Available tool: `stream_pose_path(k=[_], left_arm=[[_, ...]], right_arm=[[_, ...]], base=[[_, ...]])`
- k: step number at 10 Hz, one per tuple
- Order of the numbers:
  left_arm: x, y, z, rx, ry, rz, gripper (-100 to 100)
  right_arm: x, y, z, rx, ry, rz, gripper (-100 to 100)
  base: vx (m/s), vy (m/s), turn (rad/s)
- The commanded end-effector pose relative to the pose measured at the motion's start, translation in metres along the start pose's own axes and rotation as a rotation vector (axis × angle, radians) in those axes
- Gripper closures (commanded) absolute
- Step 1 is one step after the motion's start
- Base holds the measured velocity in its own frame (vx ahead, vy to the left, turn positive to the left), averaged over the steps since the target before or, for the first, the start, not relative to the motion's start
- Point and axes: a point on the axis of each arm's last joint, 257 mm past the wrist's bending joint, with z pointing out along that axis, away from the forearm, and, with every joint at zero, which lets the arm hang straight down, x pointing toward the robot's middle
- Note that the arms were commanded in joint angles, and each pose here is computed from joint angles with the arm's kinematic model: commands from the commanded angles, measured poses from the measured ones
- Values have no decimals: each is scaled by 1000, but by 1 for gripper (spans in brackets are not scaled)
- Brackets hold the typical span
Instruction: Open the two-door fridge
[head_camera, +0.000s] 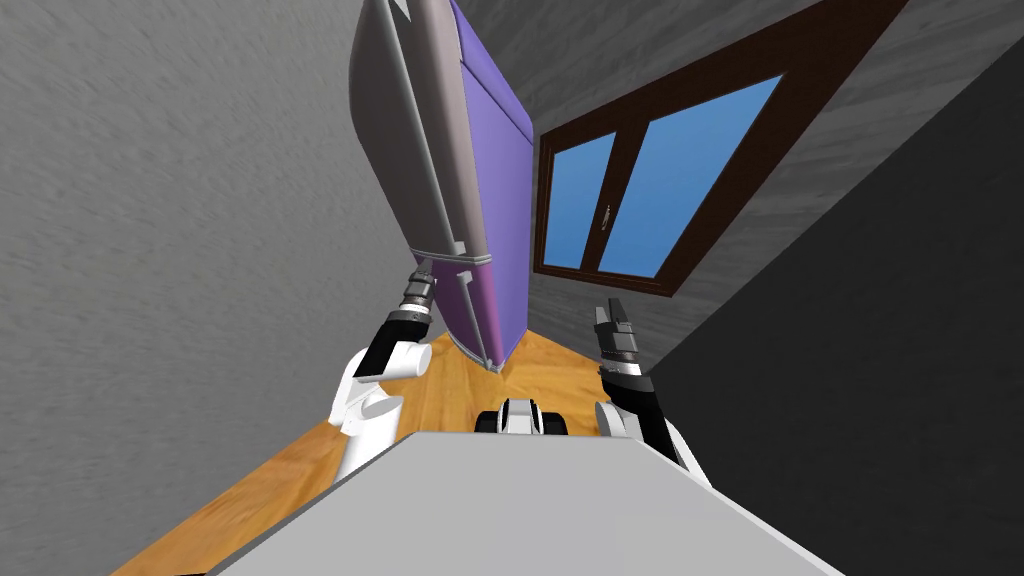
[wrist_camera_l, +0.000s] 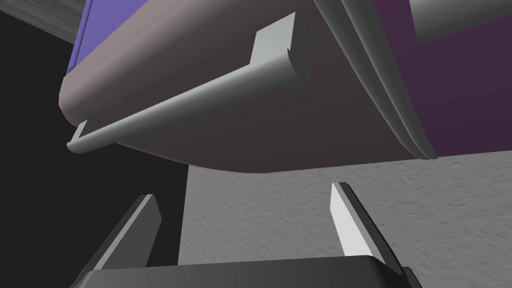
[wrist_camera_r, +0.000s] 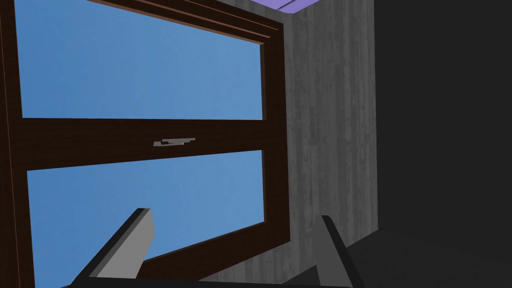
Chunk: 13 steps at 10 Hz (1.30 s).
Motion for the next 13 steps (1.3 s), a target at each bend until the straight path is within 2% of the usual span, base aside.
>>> stream_pose_path(k=[1, 2, 5, 6, 13], left_arm=[[-4, 6, 6, -44, -11, 21, -100], [-3, 12, 6, -70, -6, 21, -100], [-10, 15, 13, -109, -24, 42, -100], [-9, 22, 13, -135, -19, 41, -100], [-20, 35, 22, -255, -45, 68, -100]], right_arm=[[0, 0, 0, 0, 0, 0, 0], [0, 0, 0, 0, 0, 0, 0], [0, 0, 0, 0, 0, 0, 0], [0, 0, 0, 0, 0, 0, 0], [0, 0, 0, 0, 0, 0, 0]], base=[[86, -33, 20], [74, -32, 12], [76, -30, 17], [65, -24, 11], [67, -32, 16]])
